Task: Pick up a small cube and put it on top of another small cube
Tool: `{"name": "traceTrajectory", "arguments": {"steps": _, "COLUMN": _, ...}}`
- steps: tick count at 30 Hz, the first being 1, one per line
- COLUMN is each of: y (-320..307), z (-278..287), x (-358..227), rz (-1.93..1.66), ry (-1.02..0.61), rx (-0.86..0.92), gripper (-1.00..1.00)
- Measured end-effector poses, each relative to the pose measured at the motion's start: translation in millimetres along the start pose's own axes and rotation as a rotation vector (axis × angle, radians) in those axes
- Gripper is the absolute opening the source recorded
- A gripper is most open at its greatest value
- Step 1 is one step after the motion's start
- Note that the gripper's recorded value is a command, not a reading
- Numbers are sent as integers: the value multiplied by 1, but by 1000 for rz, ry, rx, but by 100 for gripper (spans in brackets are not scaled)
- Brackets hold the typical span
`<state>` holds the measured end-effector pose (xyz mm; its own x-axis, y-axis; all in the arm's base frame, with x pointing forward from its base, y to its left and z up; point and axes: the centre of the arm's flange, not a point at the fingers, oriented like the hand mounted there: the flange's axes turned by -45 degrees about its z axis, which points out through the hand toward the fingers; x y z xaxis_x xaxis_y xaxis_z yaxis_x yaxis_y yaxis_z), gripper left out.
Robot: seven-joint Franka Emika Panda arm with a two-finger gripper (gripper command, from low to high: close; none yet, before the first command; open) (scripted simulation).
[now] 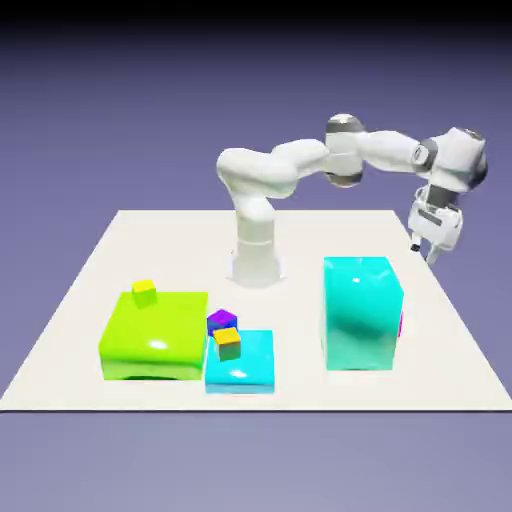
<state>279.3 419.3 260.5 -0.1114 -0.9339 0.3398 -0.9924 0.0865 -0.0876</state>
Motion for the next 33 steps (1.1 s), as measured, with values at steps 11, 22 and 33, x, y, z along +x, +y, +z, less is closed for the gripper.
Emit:
{"name": "traceTrajectory", "arguments": {"steps": 11, "y": 1, "z": 129, "x": -17, "rz": 147, "ry": 100, "rx": -155, "gripper": 0}}
{"name": "traceTrajectory", "arguments": {"steps": 22, "y": -4, "z": 95, "x": -16, "rz": 148, "ry": 100, "rx": -154, "gripper": -100}}
{"name": "traceTrajectory", "arguments": {"steps": 33, "y": 0, "z": -5, "x": -2, "rz": -246, "ry": 188, "rx": -167, "gripper": -100}}
